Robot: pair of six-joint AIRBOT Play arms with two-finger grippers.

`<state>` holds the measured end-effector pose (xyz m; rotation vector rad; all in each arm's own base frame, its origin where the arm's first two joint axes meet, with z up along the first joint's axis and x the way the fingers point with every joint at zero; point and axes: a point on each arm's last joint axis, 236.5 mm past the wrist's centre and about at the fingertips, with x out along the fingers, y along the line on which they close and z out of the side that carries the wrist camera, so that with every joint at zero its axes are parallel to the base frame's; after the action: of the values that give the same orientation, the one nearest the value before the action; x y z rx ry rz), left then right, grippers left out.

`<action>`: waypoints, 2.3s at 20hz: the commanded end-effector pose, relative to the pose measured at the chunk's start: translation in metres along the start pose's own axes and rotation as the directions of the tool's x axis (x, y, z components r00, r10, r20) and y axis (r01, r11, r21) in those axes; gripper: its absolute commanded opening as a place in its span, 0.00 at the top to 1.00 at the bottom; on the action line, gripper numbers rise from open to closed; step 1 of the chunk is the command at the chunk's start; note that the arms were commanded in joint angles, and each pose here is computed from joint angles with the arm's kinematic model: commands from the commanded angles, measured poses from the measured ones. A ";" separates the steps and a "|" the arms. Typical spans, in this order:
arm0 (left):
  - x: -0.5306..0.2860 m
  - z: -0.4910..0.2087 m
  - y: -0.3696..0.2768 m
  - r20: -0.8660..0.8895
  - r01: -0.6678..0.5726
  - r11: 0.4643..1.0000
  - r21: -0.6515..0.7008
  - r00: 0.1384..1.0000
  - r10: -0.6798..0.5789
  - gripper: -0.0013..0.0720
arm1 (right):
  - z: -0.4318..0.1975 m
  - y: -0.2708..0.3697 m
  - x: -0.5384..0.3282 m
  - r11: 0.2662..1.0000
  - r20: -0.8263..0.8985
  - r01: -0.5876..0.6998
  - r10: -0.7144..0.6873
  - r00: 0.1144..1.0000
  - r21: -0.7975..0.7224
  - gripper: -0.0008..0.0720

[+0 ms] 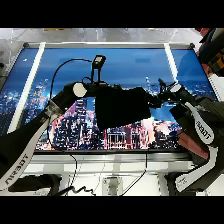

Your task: Fold the clothes and pants, and hang the long-sleeved shirts on hangers.

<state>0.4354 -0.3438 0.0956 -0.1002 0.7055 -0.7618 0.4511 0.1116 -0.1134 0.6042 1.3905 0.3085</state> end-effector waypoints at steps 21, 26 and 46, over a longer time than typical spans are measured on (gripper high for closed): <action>-0.184 0.091 -0.014 0.286 -0.308 0.851 0.425 0.938 0.197 0.02 | 0.004 -0.028 -0.484 0.934 0.795 -0.002 -0.302 0.526 0.356 0.96; -0.214 0.102 -0.026 0.344 -0.323 0.847 0.422 0.922 0.180 0.02 | -0.159 -0.141 -0.569 0.564 0.530 -0.008 -0.771 0.353 0.826 0.96; -0.213 0.102 -0.026 0.343 -0.323 0.847 0.422 0.922 0.180 0.02 | -0.014 0.041 -0.442 0.924 0.742 0.368 -0.176 0.647 -0.102 0.96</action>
<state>0.3746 -0.2378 0.2993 0.3199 0.2270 -0.6250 0.3238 -0.1697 0.2767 0.5430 0.5730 -0.2689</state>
